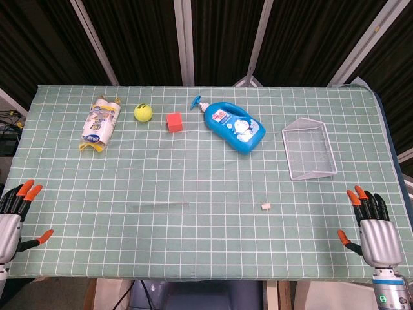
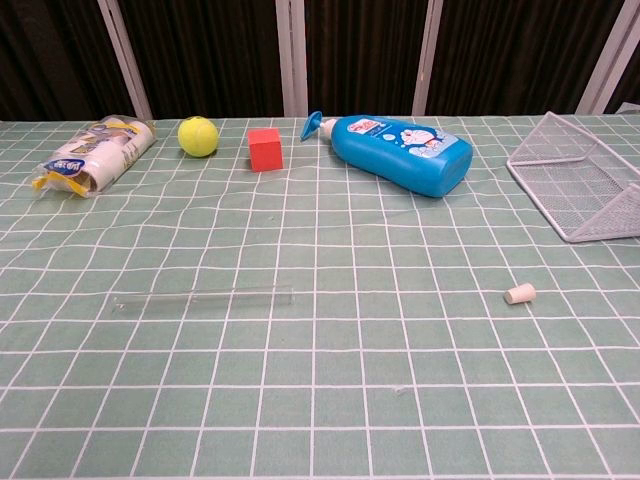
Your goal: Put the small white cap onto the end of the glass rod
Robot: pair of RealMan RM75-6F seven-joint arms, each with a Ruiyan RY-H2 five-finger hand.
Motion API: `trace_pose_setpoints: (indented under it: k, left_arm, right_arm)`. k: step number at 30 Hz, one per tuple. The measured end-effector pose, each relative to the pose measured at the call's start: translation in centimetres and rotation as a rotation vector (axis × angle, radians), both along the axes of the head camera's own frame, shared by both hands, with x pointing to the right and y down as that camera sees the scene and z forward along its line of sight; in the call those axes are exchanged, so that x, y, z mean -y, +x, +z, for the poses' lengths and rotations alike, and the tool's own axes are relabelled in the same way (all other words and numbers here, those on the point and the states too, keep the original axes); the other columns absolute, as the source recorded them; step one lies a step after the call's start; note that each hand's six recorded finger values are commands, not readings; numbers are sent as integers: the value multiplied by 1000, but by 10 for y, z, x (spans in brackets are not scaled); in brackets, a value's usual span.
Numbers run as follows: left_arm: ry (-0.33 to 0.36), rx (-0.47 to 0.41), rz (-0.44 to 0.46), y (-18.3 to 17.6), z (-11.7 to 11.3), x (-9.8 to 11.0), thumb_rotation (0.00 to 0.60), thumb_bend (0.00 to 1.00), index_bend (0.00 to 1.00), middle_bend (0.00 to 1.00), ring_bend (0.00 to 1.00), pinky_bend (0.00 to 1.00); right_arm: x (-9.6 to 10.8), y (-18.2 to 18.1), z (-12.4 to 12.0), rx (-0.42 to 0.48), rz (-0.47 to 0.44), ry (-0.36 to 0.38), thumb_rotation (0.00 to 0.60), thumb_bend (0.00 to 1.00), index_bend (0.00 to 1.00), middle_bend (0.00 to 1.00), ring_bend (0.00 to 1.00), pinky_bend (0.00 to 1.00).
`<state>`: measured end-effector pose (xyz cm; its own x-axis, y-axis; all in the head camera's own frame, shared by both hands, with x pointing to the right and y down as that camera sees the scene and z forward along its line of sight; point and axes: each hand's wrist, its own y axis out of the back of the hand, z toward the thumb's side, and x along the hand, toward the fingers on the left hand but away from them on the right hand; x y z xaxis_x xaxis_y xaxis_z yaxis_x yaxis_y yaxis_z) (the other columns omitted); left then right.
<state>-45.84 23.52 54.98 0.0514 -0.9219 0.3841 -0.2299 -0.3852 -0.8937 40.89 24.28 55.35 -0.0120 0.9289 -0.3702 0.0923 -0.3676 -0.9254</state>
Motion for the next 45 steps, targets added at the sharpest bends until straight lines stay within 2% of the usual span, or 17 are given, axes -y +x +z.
trace_pose_setpoints:
  k: [21, 27, 31, 37, 45]
  left_arm:
    - [-43, 19, 20, 4, 7, -2, 600, 115, 50, 0, 0, 0]
    - [-67, 17, 47, 20, 12, 3, 600, 128, 83, 4, 0, 0]
    - [-72, 20, 93, 42, 17, 13, 600, 160, 137, 50, 0, 0]
    - [-97, 23, 160, 81, 34, 30, 600, 215, 238, 209, 0, 0]
    - [-106, 54, 214, 134, 65, 46, 600, 233, 327, 302, 0, 0]
  right_arm:
    - [0, 3, -1, -1, 14, 9, 600, 294, 0, 0, 0, 0]
    - [0, 5, -2, 5, 25, 5, 600, 294, 0, 0, 0, 0]
    - [0, 4, -1, 7, 23, -1, 600, 294, 0, 0, 0, 0]
    - [1, 4, 0, 11, 28, -4, 600, 294, 0, 0, 0, 0]
    - [1, 4, 0, 18, 29, -7, 600, 294, 0, 0, 0, 0]
